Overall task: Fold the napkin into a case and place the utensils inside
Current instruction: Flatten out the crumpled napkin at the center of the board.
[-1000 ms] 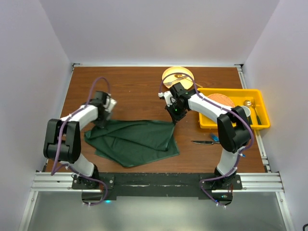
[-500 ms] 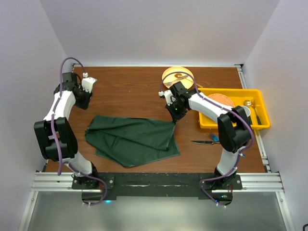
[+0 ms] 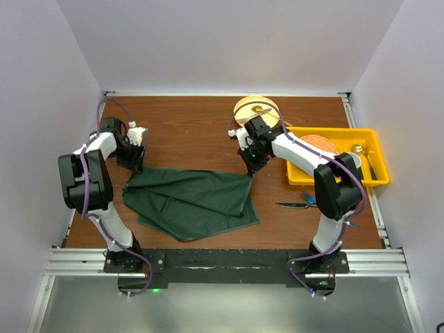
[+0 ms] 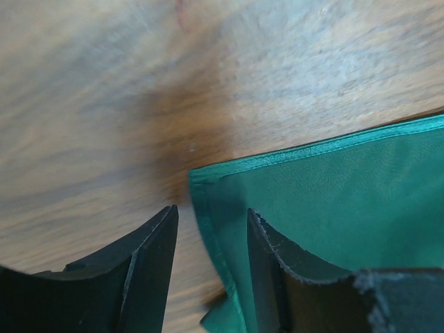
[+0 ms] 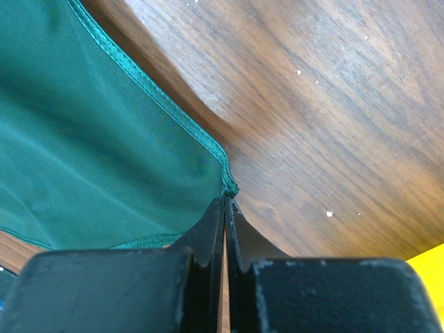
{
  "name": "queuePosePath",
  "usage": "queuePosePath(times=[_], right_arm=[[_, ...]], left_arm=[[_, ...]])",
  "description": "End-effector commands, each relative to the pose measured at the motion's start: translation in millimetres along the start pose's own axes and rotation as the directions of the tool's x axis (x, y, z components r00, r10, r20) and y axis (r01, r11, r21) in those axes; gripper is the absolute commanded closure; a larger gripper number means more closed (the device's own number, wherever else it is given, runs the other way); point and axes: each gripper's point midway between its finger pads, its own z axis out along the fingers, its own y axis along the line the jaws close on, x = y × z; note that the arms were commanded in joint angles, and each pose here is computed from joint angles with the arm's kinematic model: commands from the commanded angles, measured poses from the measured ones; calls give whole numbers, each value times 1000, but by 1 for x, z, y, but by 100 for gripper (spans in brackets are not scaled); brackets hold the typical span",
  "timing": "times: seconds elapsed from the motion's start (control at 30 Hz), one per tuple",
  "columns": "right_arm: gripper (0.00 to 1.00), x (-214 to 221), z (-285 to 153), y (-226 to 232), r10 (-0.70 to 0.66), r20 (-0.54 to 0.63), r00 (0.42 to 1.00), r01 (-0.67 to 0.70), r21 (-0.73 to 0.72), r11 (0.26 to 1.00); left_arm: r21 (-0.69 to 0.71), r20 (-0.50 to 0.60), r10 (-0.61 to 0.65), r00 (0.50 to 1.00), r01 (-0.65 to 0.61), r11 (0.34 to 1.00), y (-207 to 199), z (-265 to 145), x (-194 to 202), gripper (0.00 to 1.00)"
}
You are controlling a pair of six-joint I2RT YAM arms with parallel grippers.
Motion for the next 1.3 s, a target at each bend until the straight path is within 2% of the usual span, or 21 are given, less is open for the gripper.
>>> queuePosePath(times=[0.0, 0.27, 0.37, 0.5, 0.53, 0.63, 0.67, 0.8, 0.93, 1.07, 1.2, 1.27], right_arm=[[100, -24, -13, 0, -2, 68, 998, 2, -6, 1000], [100, -33, -13, 0, -3, 84, 997, 4, -12, 1000], [100, -35, -12, 0, -1, 84, 997, 2, -12, 1000], [100, -42, -12, -4, -3, 102, 995, 3, 6, 1000], [100, -44, -13, -6, -3, 106, 994, 1, 14, 1000], [100, -58, -25, -13, -17, 148, 989, 10, 52, 999], [100, -69, -34, -15, -28, 179, 983, 16, 66, 998], [100, -104, -73, -32, -58, 293, 954, 15, 145, 989], [100, -141, -132, -39, -104, 443, 890, 7, 215, 977], [100, -173, -226, -36, -177, 636, 751, -21, 291, 957], [100, -180, -307, -24, -229, 755, 614, -44, 323, 945], [100, -175, -338, -18, -251, 791, 558, -53, 336, 940]], left_arm=[[22, 33, -21, 999, 20, 1000, -5, 10, -4, 51], [-30, -8, 0, 1000, 0, 1000, -6, 32, 14, 57], [-29, -24, 2, 1000, -2, 1000, -9, 43, 15, 64], [1, -30, 7, 1000, -7, 1000, -20, 50, 13, 96], [3, -19, 3, 1000, -3, 1000, -21, 48, 10, 100], [-4, 51, -10, 999, 10, 1000, -17, 25, -15, 100], [24, 103, -20, 995, 17, 1000, -22, 7, -29, 100], [-38, 357, -3, 934, 17, 999, -9, -85, -102, 100], [-123, 585, 72, 808, 1, 992, -20, -195, -149, 100], [-170, 707, 113, 698, 13, 985, -39, -276, -161, 100], [-217, 800, 161, 578, 29, 976, -63, -348, -155, 100], [-242, 844, 194, 501, 33, 970, -81, -387, -142, 100]])
